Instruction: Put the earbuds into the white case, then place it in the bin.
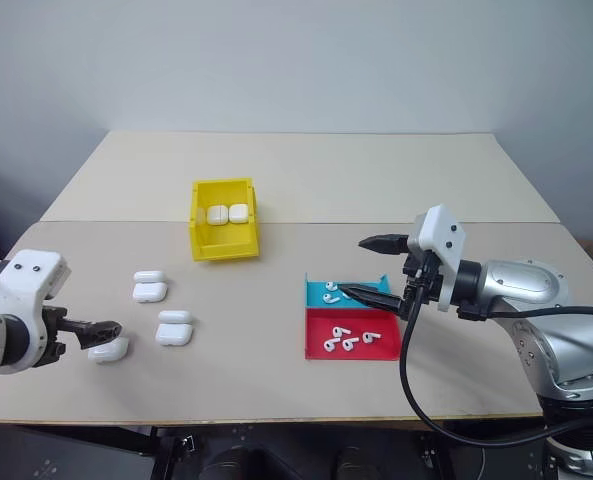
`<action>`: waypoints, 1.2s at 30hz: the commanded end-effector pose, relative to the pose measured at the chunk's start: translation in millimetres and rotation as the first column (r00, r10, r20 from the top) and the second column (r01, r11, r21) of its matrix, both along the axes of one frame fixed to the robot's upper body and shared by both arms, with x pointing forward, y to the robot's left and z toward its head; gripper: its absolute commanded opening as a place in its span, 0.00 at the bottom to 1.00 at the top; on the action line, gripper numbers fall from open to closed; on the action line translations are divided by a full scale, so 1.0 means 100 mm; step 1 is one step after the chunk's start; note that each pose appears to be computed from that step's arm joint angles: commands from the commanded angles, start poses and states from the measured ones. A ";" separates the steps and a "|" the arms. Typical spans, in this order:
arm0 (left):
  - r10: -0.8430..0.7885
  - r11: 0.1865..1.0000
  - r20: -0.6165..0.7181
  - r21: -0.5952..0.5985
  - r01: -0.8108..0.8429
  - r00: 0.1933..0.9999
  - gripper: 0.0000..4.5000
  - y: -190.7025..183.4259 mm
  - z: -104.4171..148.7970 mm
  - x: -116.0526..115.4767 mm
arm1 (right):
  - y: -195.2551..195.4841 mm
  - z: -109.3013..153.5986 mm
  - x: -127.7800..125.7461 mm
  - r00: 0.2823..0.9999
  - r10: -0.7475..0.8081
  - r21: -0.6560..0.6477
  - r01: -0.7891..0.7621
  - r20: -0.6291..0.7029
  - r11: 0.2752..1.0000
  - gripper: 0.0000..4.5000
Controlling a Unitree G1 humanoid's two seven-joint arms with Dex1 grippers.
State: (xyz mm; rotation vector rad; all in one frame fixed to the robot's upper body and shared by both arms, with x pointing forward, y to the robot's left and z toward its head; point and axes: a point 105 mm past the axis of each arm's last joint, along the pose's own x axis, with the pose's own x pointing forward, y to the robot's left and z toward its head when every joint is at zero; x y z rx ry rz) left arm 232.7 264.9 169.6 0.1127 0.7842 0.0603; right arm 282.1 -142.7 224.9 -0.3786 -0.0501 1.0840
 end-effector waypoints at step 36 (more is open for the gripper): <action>0.193 0.976 -0.135 -0.077 -0.204 0.972 1.00 0.10 -0.49 0.16 | 0.08 0.15 -0.09 0.999 0.032 0.016 -0.033 0.035 0.999 0.99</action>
